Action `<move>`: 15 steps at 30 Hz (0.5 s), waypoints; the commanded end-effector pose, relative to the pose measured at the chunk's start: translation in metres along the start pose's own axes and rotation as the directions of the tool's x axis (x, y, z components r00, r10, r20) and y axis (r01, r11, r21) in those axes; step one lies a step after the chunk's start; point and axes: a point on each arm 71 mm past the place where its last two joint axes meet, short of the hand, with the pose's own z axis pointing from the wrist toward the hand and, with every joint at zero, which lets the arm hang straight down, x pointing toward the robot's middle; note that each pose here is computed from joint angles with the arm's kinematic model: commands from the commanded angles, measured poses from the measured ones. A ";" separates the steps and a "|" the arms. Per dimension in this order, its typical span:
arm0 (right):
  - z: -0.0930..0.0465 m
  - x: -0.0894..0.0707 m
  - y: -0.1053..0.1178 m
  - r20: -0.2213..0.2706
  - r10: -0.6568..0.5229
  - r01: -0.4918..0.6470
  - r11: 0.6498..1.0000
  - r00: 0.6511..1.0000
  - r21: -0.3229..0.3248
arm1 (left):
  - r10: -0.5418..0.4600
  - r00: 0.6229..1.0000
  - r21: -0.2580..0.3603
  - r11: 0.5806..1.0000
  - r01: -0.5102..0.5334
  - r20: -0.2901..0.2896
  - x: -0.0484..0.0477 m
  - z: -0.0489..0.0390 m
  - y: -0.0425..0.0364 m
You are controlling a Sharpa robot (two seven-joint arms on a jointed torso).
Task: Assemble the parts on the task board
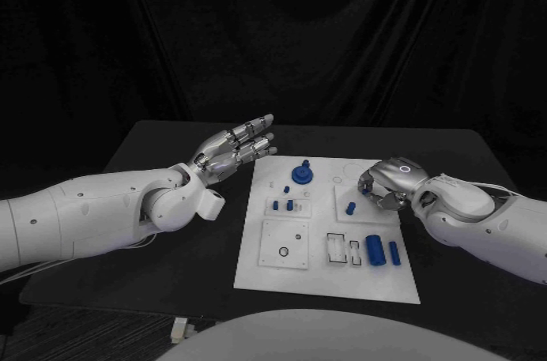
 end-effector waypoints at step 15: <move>-0.004 -0.005 -0.002 0.038 0.000 -0.001 1.000 0.999 0.015 | -0.011 1.000 0.002 1.000 0.011 -0.008 0.0009 -0.0007 0.0016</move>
